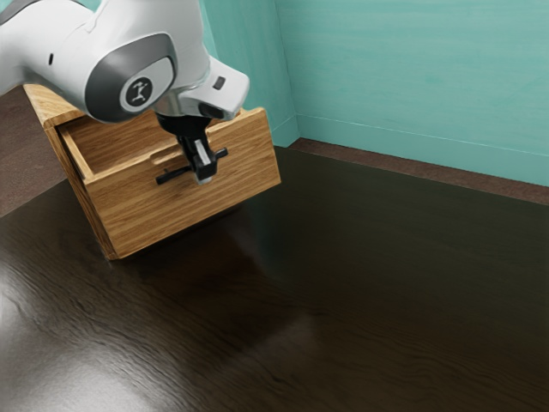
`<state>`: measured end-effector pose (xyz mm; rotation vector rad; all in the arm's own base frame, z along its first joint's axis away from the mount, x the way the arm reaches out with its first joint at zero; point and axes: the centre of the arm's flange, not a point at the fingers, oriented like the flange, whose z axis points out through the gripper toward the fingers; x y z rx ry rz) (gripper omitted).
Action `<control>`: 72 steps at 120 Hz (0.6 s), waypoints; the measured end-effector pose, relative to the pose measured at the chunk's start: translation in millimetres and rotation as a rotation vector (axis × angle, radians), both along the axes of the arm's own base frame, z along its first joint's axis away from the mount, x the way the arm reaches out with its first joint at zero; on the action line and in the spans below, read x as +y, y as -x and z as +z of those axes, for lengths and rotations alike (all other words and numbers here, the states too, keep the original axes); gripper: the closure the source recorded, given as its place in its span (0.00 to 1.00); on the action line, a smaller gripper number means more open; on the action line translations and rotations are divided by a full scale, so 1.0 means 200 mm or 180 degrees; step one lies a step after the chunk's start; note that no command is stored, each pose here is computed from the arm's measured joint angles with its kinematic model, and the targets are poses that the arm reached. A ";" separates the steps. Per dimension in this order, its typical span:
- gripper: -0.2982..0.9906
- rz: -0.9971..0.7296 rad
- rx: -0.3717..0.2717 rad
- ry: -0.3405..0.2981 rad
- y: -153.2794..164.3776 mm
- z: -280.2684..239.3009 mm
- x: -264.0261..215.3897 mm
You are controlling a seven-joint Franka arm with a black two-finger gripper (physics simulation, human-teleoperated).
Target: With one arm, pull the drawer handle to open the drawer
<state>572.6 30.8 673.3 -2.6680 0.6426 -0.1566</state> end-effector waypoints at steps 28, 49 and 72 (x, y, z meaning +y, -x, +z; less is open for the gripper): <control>0.59 0.0016 -0.0148 0.0008 0.05 0.20 -0.04; 0.42 0.0263 -0.0188 0.0512 0.40 0.61 -0.08; 0.30 0.1089 -0.0037 0.1087 0.60 0.65 0.12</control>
